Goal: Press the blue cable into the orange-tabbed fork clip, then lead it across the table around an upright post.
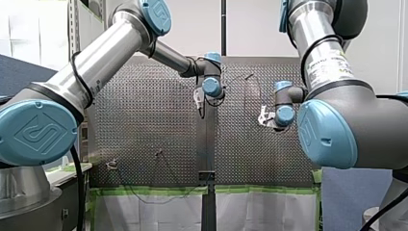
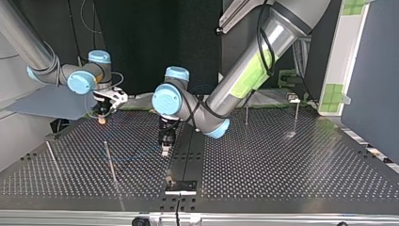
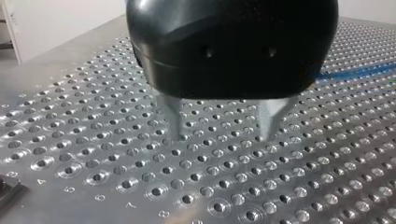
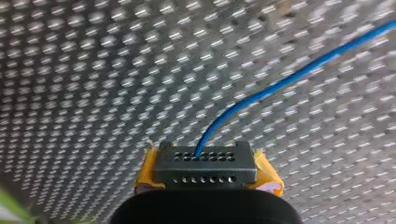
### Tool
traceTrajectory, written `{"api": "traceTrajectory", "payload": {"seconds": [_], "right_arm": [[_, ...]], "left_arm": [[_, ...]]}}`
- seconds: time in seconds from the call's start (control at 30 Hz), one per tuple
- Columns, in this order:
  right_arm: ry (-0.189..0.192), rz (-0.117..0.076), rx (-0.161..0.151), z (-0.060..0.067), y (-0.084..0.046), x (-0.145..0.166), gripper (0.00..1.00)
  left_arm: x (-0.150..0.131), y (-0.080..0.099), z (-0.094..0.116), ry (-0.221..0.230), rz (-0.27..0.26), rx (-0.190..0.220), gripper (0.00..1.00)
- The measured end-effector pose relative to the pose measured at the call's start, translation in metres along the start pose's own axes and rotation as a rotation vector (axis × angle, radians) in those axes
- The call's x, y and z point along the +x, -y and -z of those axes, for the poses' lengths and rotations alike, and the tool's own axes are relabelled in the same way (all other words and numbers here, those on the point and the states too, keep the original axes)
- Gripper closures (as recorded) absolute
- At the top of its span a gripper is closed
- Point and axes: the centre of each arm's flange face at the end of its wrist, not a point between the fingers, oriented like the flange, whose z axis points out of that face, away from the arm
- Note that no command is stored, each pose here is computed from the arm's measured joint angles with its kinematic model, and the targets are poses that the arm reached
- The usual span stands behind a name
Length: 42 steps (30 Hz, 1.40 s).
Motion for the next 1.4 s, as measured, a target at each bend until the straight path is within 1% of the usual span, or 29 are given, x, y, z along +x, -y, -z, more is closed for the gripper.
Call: {"api": "traceTrajectory", "payload": {"seconds": [0.03,0.07,0.13,0.2,0.3,0.4,0.57,0.7,0.8,0.9,1.03,1.13,1.27,1.4], "right_arm": [[0.004,-0.007,-0.003,0.0,-0.003,-0.007,1.0],[0.006,-0.012,-0.005,0.001,-0.005,-0.012,1.0],[0.011,-0.023,-0.01,0.002,-0.01,-0.023,1.0],[0.013,-0.028,-0.015,0.001,-0.015,-0.031,1.0],[0.013,-0.029,-0.024,-0.002,-0.023,-0.044,1.0],[0.012,-0.026,-0.035,-0.008,-0.031,-0.056,1.0],[0.012,-0.026,-0.057,-0.018,-0.049,-0.08,1.0],[0.012,-0.031,-0.073,-0.025,-0.065,-0.098,1.0],[0.011,-0.043,-0.087,-0.031,-0.077,-0.112,1.0],[0.008,-0.06,-0.101,-0.035,-0.088,-0.127,1.0],[0.004,-0.087,-0.118,-0.04,-0.102,-0.148,1.0],[0.0,-0.103,-0.13,-0.043,-0.112,-0.162,1.0],[-0.006,-0.115,-0.144,-0.048,-0.126,-0.18,1.0],[-0.014,-0.118,-0.162,-0.053,-0.141,-0.195,1.0]], "left_arm": [[0.0,0.0,0.0,0.0,0.001,-0.001,0.09],[0.0,0.0,0.0,0.0,0.002,-0.001,0.13],[0.0,0.0,0.0,0.001,0.004,-0.001,0.13],[0.0,0.0,0.0,0.001,0.005,-0.003,0.13],[0.0,-0.001,0.0,0.004,0.005,-0.011,0.13],[-0.001,-0.001,0.0,0.006,0.005,-0.017,0.13],[-0.001,-0.001,0.0,0.011,0.007,-0.019,0.13],[-0.001,-0.002,0.0,0.015,0.008,-0.026,0.13],[-0.001,-0.002,0.0,0.016,0.008,-0.03,0.13],[-0.002,-0.002,0.0,0.017,0.008,-0.033,0.13],[-0.002,-0.002,0.0,0.018,0.008,-0.035,0.13],[-0.002,-0.003,-0.001,0.018,0.008,-0.036,0.13],[-0.002,-0.005,-0.002,0.018,0.008,-0.038,0.13],[-0.002,-0.005,-0.002,0.018,0.008,-0.038,0.13]]}}
